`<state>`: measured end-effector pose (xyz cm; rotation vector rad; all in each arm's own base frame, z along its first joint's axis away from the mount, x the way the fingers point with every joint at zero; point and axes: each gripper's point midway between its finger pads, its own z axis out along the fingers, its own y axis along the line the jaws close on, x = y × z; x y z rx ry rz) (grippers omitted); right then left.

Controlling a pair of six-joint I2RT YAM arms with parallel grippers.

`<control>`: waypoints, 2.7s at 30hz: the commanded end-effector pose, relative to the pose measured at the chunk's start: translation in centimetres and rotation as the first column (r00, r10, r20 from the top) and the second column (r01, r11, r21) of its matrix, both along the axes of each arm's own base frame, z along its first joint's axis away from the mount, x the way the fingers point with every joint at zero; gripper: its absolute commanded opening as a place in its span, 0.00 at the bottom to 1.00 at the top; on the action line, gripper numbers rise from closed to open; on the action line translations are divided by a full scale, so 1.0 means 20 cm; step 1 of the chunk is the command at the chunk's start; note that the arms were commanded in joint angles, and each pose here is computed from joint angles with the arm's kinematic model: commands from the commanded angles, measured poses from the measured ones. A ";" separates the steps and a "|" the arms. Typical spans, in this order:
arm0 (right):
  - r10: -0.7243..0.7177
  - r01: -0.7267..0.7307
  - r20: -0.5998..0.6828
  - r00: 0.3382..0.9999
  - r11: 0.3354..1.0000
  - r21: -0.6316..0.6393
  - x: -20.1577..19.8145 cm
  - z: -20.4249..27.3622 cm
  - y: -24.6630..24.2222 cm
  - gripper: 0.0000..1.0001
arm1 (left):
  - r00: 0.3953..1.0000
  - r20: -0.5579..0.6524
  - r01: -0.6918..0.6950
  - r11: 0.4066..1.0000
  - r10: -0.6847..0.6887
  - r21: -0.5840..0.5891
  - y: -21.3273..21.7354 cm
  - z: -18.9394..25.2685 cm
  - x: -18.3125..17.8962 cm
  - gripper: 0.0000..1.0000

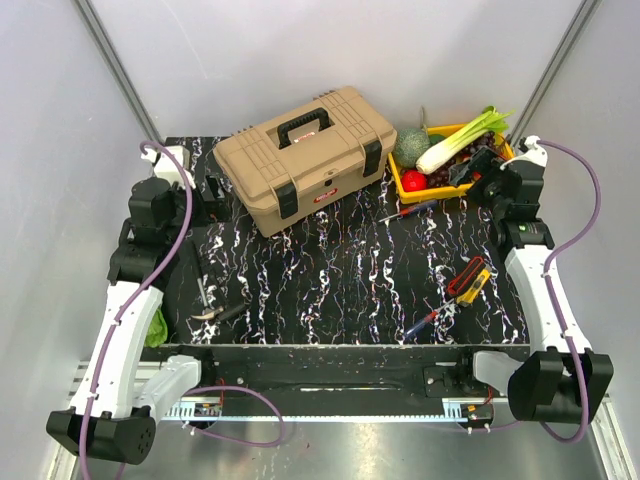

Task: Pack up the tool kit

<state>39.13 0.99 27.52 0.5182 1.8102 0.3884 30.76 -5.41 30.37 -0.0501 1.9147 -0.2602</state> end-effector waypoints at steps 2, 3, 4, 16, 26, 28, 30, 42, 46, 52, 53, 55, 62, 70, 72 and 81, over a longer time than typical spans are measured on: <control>-0.021 0.021 0.096 0.995 1.000 -0.002 -0.01 0.11 -0.02 0.98 | 0.993 0.121 0.009 0.999 -0.004 -0.037 -0.02 0.16 0.05 0.99; -0.035 0.036 0.103 0.994 0.999 -0.002 -0.01 0.11 -0.03 0.98 | 0.992 0.129 0.004 0.999 0.001 -0.039 -0.02 0.17 0.06 0.99; -0.036 0.037 0.120 0.992 0.999 -0.004 -0.01 0.13 -0.03 0.98 | 0.989 0.147 0.033 0.999 -0.027 -0.038 -0.04 0.20 0.06 0.99; 0.220 -0.222 0.149 0.964 0.975 -0.006 0.02 0.19 0.18 0.99 | 0.906 0.297 0.290 0.954 -0.300 0.077 -0.25 0.43 0.40 0.99; 0.317 -0.334 0.186 0.930 0.940 0.066 -0.03 0.20 0.30 0.97 | 0.683 0.398 0.667 0.745 -0.612 0.003 -0.64 0.37 0.84 0.99; 0.319 -0.337 0.182 0.930 0.939 0.076 -0.04 0.19 0.30 0.96 | 0.664 0.414 0.681 0.733 -0.623 0.011 -0.67 0.34 0.94 0.99; 0.320 -0.338 0.174 0.931 0.937 0.086 -0.06 0.18 0.31 0.96 | 0.662 0.425 0.673 0.739 -0.618 0.028 -0.68 0.33 1.02 0.99; 0.299 -0.305 0.064 0.952 0.944 0.124 -0.08 0.05 0.29 0.95 | 0.677 0.314 0.685 0.726 -0.665 0.062 -0.77 0.04 1.21 0.81; 0.313 -0.316 0.041 0.949 0.940 0.129 -0.04 0.03 0.30 0.93 | 0.680 0.270 0.686 0.721 -0.682 0.095 -0.80 -0.03 1.17 0.77; 0.310 -0.311 0.029 0.950 0.940 0.139 0.00 0.02 0.30 0.92 | 0.703 0.234 0.666 0.737 -0.672 0.113 -0.79 -0.11 1.22 0.58; 0.312 -0.313 0.034 0.950 0.940 0.138 0.00 0.02 0.30 0.92 | 0.715 0.231 0.654 0.748 -0.660 0.113 -0.78 -0.11 1.24 0.50; 0.303 -0.305 0.030 0.952 0.942 0.141 -0.01 0.01 0.29 0.91 | 0.720 0.228 0.647 0.753 -0.655 0.123 -0.77 -0.12 1.25 0.41; 0.293 -0.295 0.033 0.956 0.944 0.149 -0.04 -0.01 0.29 0.92 | 0.756 0.223 0.600 0.787 -0.616 0.141 -0.73 -0.08 1.27 0.00; 0.307 -0.306 0.017 0.951 0.940 0.151 0.00 -0.03 0.36 0.91 | 0.896 0.168 0.427 0.901 -0.411 -0.072 -0.65 0.08 1.18 0.00; 0.354 -0.352 0.010 0.935 0.923 0.154 0.00 -0.05 0.47 0.91 | 0.920 0.147 0.381 0.919 -0.365 -0.105 -0.64 0.07 1.12 0.00; 0.494 -0.483 0.012 0.869 0.845 0.230 0.00 -0.17 0.85 0.92 | 1.000 -0.029 -0.017 0.979 0.011 -0.204 -0.34 -0.11 0.86 0.00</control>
